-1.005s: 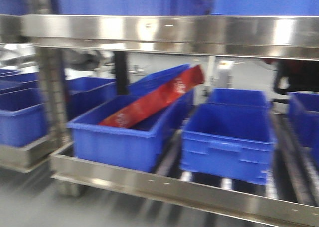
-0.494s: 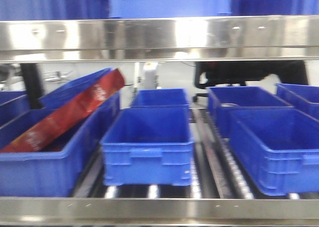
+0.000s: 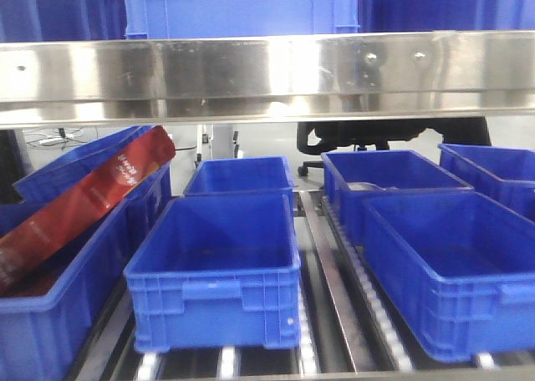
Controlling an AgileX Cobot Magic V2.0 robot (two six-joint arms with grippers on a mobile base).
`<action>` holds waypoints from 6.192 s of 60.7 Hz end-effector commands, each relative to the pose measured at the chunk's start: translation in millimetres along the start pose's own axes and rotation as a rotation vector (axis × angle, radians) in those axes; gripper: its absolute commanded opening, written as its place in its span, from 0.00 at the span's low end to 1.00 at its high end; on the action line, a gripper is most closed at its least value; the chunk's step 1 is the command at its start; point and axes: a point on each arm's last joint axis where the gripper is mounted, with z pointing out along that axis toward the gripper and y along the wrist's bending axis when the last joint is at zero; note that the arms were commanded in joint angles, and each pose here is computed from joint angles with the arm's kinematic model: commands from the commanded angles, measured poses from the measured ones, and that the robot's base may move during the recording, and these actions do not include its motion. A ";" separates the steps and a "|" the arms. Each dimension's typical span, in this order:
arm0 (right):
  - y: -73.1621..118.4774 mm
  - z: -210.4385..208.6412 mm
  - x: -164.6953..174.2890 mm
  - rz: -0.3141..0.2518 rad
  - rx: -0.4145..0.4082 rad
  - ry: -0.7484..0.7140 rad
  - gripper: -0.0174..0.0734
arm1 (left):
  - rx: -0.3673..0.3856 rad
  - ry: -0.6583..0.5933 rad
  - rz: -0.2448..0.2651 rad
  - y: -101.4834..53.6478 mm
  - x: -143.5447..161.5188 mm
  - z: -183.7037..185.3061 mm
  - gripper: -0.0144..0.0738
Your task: Place cylindrical capacitor in blue bin on shelf
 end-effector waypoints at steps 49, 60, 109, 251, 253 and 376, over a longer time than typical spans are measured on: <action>-0.7 -1.8 -5.3 -0.011 0.009 -0.039 0.04 | 0.007 -0.033 0.003 -0.9 -2.8 -1.3 0.04; -0.7 -1.8 -5.3 -0.011 0.009 -0.039 0.04 | 0.007 -0.033 0.003 -0.9 -2.8 -1.3 0.04; -0.7 -1.8 -5.3 -0.011 0.009 -0.039 0.04 | 0.007 -0.033 0.003 -0.9 -2.8 -1.3 0.04; -0.2 -1.8 -5.3 -0.006 0.004 -0.040 0.04 | 0.325 0.048 0.186 -152.8 -158.1 201.8 0.78; -0.2 -1.8 -5.3 -0.006 0.004 -0.040 0.04 | 0.324 0.057 0.186 -150.2 -160.2 194.6 0.73; 157.3 285.8 -108.4 -0.175 -0.410 0.293 0.04 | 0.261 -0.051 -0.027 -20.2 10.8 -61.6 0.04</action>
